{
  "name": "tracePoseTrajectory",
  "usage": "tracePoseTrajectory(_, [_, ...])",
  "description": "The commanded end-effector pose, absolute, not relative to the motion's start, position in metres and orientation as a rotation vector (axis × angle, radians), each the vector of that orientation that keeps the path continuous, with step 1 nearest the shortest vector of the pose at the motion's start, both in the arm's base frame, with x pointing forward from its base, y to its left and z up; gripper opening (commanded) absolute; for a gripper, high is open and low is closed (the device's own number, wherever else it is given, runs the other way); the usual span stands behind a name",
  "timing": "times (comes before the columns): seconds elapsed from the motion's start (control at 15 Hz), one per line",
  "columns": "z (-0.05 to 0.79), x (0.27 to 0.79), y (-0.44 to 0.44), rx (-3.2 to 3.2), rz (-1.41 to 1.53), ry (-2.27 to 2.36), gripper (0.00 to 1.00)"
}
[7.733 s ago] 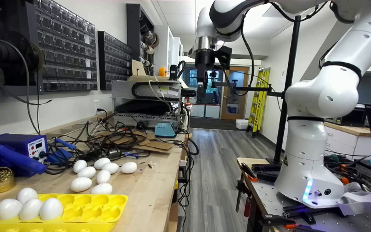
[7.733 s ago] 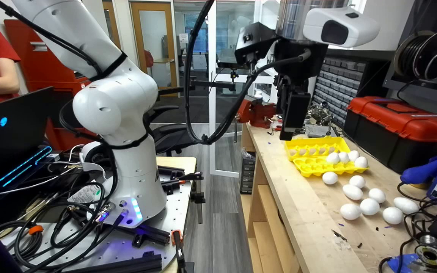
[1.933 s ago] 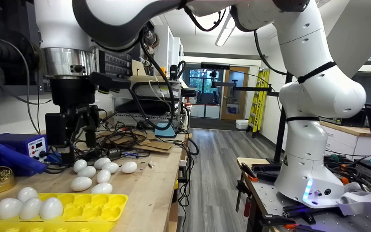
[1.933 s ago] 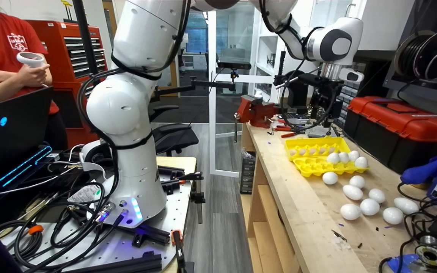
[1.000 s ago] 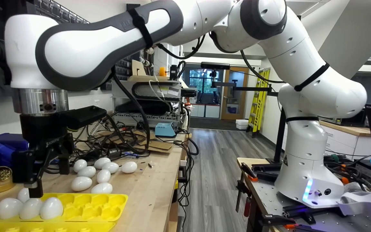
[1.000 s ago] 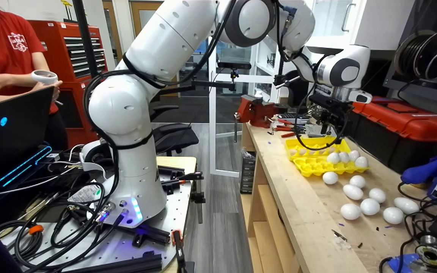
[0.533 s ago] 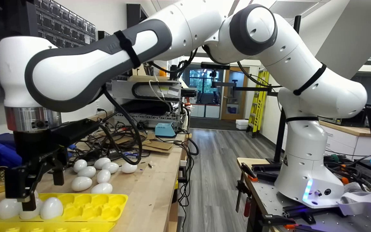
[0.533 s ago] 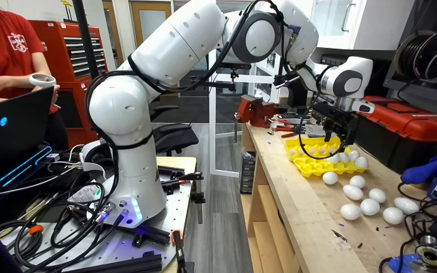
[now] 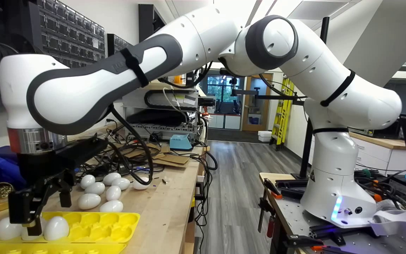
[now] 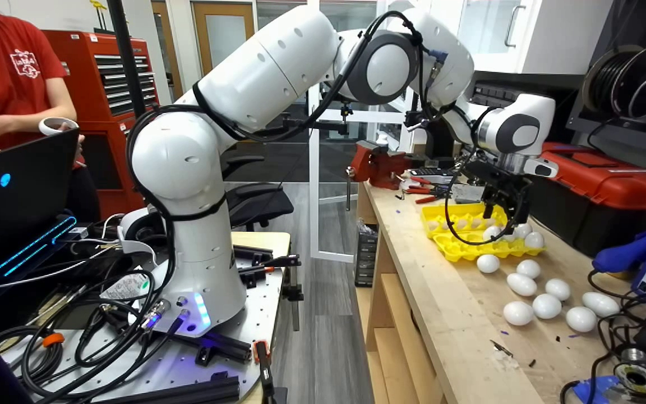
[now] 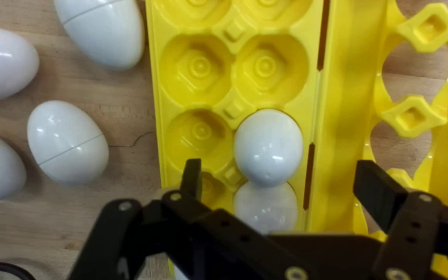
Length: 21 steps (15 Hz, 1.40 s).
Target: Remove the egg from the egg holder and put it on the counter
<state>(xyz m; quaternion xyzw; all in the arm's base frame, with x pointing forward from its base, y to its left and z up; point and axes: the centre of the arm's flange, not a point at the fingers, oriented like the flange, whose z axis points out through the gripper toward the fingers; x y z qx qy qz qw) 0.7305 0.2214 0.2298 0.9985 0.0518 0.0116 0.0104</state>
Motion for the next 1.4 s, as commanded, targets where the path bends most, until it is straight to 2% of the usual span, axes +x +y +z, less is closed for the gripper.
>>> tracePoseTrajectory(0.0, [0.223,0.739,0.221,3.114,0.011,0.175,1.0])
tracePoseTrajectory(0.07, [0.221,0.739,0.221,3.117,0.005,0.173,0.75])
tracePoseTrajectory(0.13, [0.219,0.739,0.221,3.12,0.004,0.173,0.74])
tracePoseTrajectory(0.6, [0.22,0.741,0.215,3.119,0.019,0.165,0.27])
tracePoseTrajectory(0.67, [0.222,0.741,0.214,3.116,0.024,0.163,0.23])
tracePoseTrajectory(1.33, [0.279,0.737,0.186,3.073,0.13,0.095,0.23])
